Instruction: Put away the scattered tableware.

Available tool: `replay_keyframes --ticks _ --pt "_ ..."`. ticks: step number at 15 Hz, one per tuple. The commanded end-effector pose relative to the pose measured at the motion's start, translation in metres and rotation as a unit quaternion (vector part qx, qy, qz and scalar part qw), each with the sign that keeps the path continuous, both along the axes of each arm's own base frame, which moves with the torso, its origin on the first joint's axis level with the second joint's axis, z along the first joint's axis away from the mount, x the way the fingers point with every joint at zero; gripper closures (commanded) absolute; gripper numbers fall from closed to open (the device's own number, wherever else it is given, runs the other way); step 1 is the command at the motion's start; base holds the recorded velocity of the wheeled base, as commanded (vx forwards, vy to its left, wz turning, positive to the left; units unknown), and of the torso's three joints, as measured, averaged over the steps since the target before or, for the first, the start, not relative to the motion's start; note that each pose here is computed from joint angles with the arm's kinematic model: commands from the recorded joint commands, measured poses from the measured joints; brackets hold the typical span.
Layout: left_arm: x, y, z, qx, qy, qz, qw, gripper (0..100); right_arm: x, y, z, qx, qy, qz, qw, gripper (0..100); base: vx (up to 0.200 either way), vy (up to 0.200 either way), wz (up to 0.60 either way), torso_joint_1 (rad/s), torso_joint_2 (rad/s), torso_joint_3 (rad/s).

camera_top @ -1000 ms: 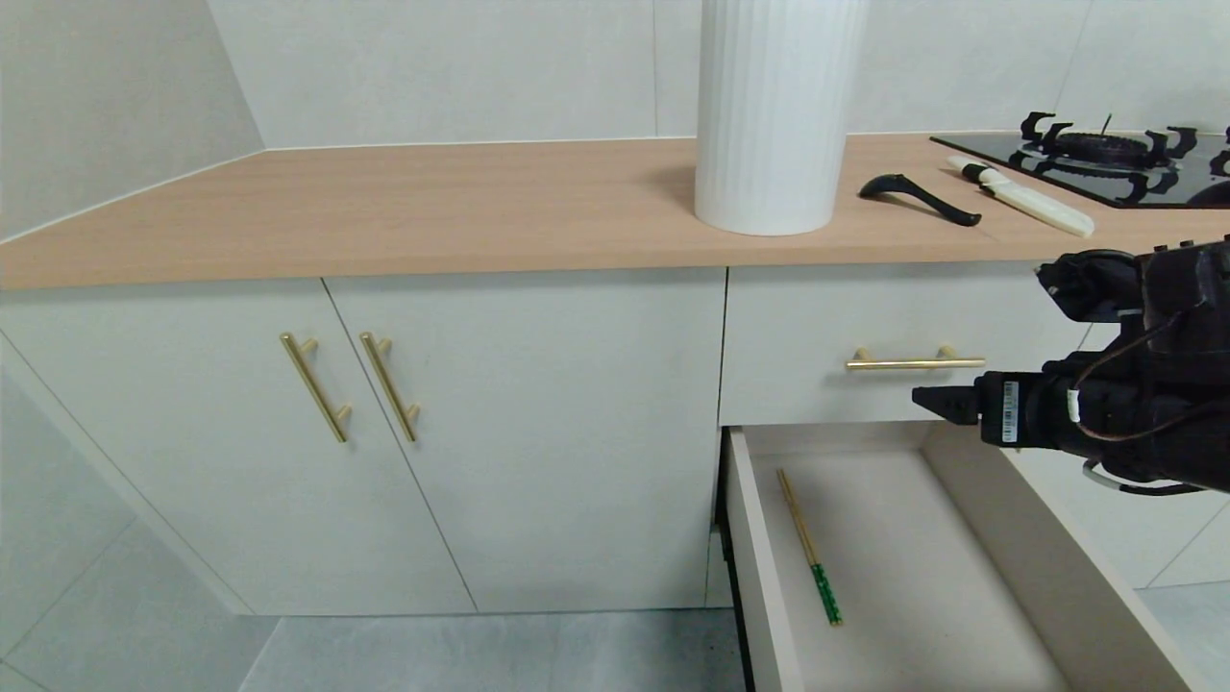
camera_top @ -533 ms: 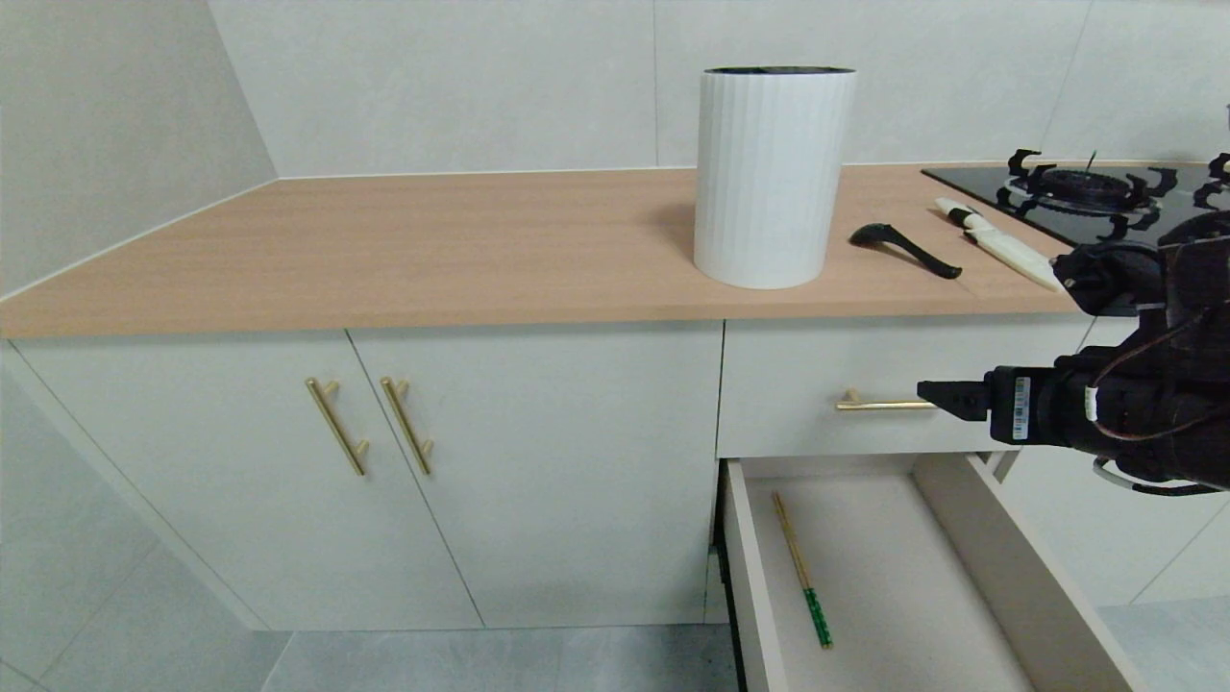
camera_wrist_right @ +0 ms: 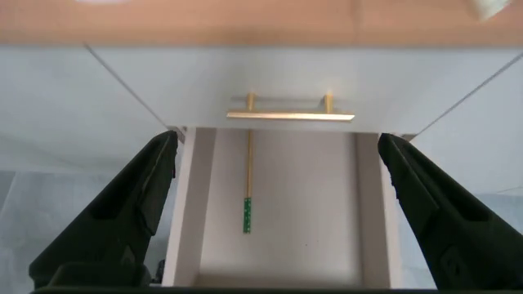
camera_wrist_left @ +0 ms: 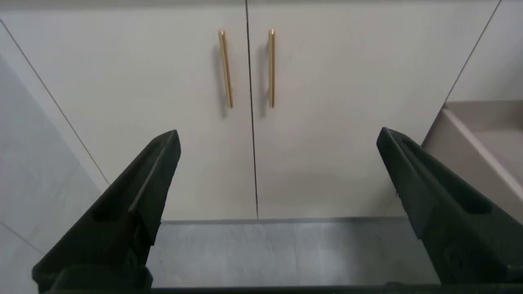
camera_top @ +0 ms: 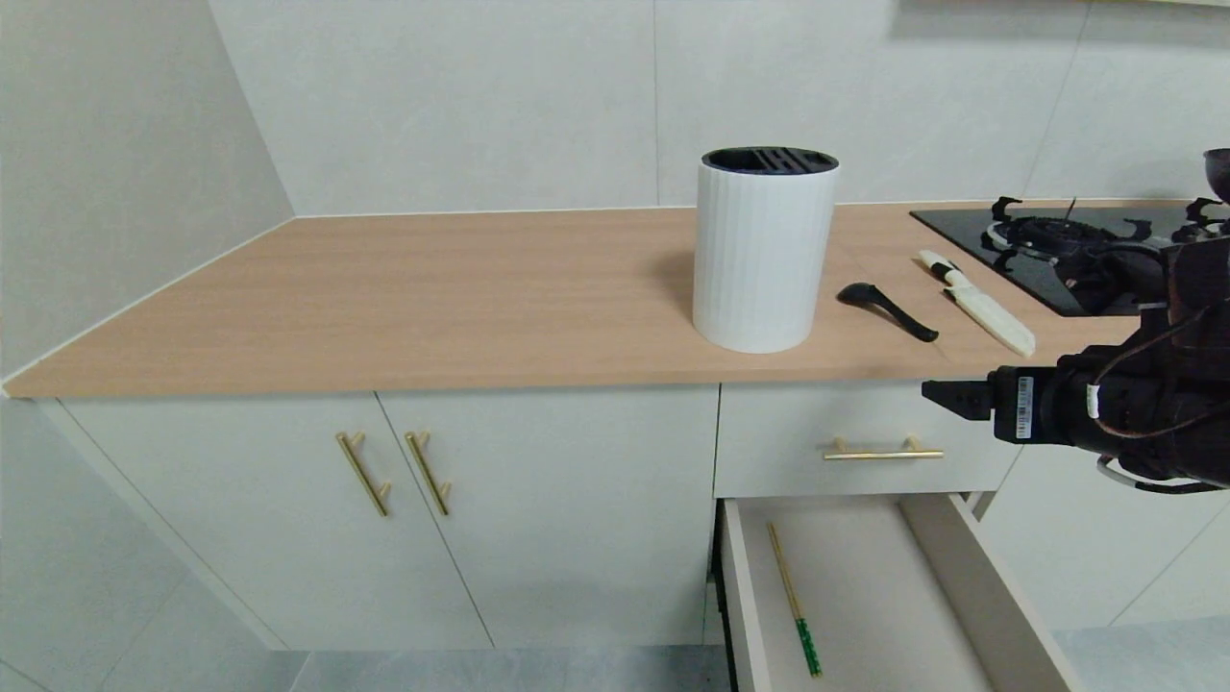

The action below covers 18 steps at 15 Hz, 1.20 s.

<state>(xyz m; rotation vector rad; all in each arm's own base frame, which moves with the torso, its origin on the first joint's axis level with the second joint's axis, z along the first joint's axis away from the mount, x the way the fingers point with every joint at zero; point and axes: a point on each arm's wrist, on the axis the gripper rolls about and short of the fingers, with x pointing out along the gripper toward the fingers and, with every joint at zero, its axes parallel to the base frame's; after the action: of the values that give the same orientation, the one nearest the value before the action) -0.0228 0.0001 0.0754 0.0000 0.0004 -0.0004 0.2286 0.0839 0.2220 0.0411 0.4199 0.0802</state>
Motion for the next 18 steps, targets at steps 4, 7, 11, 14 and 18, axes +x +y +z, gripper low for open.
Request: replay_keyframes --ticks 4,7,11,14,18 --pt "0.000 0.000 0.000 0.000 -0.001 0.000 1.0000 0 0.008 0.000 -0.008 -0.006 0.014 -0.004 1.000 0 0.000 0.000 0.00 0.210 -0.50 -0.283" --pt "0.000 0.000 0.000 0.000 0.000 0.000 1.0000 0 0.025 0.002 -0.010 -0.018 -0.007 -0.007 1.000 0 0.000 0.000 0.00 0.092 -0.21 -0.118" --pt "0.000 0.000 0.000 0.000 0.000 0.000 1.0000 0 0.062 -0.014 -0.021 -0.057 -0.054 -0.021 0.997 0 0.000 0.000 0.00 0.009 -0.02 -0.007" --pt "0.000 0.000 0.000 0.000 -0.001 0.000 1.0000 0 0.097 -0.022 -0.009 -0.048 -0.095 0.010 0.994 0 0.000 0.000 0.00 0.000 0.00 0.000" --pt "0.000 0.000 0.000 0.000 0.000 0.000 1.0000 0 0.130 -0.027 -0.028 -0.052 -0.081 0.063 0.993 0 0.000 0.000 0.00 0.000 0.00 0.000"
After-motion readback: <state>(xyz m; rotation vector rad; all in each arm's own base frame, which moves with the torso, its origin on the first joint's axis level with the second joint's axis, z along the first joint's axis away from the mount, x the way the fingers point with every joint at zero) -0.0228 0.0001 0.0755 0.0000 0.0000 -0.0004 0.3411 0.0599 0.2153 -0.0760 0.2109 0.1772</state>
